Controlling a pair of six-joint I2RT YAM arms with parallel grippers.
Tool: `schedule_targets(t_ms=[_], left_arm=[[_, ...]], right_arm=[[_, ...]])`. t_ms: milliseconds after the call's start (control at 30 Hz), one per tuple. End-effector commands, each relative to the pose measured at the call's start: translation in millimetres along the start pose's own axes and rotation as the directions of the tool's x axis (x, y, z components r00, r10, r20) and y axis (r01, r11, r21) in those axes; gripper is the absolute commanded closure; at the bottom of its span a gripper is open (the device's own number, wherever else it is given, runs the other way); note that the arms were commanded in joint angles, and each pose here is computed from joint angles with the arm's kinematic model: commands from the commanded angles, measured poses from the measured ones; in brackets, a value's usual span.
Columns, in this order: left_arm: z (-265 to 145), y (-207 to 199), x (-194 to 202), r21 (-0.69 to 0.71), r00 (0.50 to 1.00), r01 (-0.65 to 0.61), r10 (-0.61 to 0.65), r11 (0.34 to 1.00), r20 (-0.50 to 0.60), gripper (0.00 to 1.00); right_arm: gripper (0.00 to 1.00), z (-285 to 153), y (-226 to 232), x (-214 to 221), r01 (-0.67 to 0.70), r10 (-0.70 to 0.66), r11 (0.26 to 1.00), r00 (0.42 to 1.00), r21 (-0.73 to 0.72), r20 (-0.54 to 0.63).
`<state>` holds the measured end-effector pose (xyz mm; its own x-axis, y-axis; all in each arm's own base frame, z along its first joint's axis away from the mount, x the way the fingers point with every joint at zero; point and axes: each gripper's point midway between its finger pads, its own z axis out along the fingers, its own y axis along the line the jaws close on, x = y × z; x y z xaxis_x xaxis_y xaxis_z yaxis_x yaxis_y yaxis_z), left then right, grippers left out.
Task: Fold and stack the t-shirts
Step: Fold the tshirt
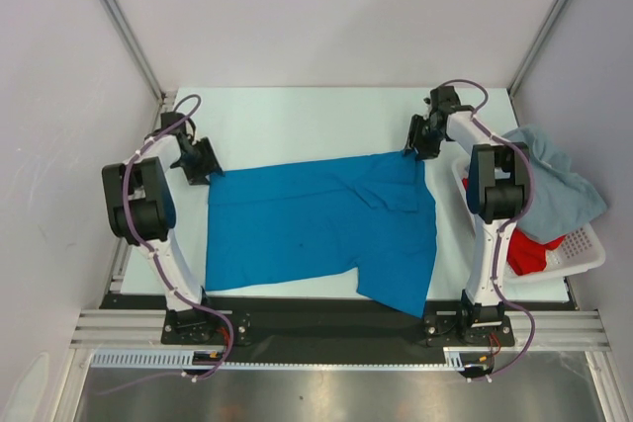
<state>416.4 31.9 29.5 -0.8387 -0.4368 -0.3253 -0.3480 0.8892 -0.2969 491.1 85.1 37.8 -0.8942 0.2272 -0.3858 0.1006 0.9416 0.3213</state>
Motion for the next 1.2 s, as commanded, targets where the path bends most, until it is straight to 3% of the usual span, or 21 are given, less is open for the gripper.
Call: schedule_targets(t_ms=[0,267,433,633,733,800,833,867,967,1100,1167], left_arm=[[-1.3,-1.6,-12.9,0.027,0.999,-0.028,0.027,0.999,0.025,0.44],[10.5,4.8,-5.9,0.009,1.000,-0.005,0.005,1.000,-0.010,0.57],[12.0,16.5,-4.8,-0.033,1.000,0.015,-0.016,0.999,-0.022,0.67],[13.1,22.2,-5.4,-0.047,1.000,0.024,-0.024,0.999,-0.016,0.71],[6.0,19.6,-11.4,-0.039,1.000,0.017,-0.017,0.999,0.010,0.71],[-1.5,18.9,-16.4,-0.050,0.999,0.012,-0.010,0.999,0.034,0.63],[-12.7,17.7,-25.9,-0.061,0.997,0.005,-0.001,0.998,0.074,0.56],[-18.7,17.2,-29.4,-0.067,0.996,0.001,0.005,0.998,0.089,0.42],[-41.7,13.0,-49.3,-0.072,0.986,-0.022,0.033,0.997,0.164,0.26],[-41.8,6.8,-59.7,-0.030,0.985,-0.046,0.050,0.999,0.164,0.26],[-34.3,-3.0,-60.1,0.031,0.989,-0.063,0.059,0.997,0.138,0.34]], right_arm=[[0.53,-7.1,6.9,-27.7,0.016,-0.014,0.999,0.997,-0.029,0.075],[0.59,3.3,-4.2,-32.7,0.000,-0.001,1.000,0.996,0.006,0.086],[1.00,-2.1,-22.0,-42.5,-0.020,0.007,0.995,0.990,0.094,0.138],[1.00,-4.7,-25.4,-48.2,-0.046,0.025,0.992,0.984,0.115,0.179],[0.97,-2.6,-21.9,-48.0,-0.043,0.026,0.994,0.986,0.101,0.167],[0.94,-6.8,-20.6,-50.5,-0.038,0.019,0.994,0.985,0.106,0.169],[0.91,-14.0,-19.7,-56.5,-0.033,0.012,0.993,0.984,0.117,0.177],[0.83,-18.8,-21.0,-58.5,-0.032,0.009,0.991,0.984,0.130,0.176],[0.69,-39.8,-16.6,-61.8,-0.022,-0.002,0.989,0.986,0.145,0.164],[0.49,-56.9,-9.3,-61.1,-0.022,-0.001,0.992,0.985,0.128,0.175],[0.40,-57.1,-7.7,-62.9,0.005,-0.027,0.993,0.983,0.122,0.182]])
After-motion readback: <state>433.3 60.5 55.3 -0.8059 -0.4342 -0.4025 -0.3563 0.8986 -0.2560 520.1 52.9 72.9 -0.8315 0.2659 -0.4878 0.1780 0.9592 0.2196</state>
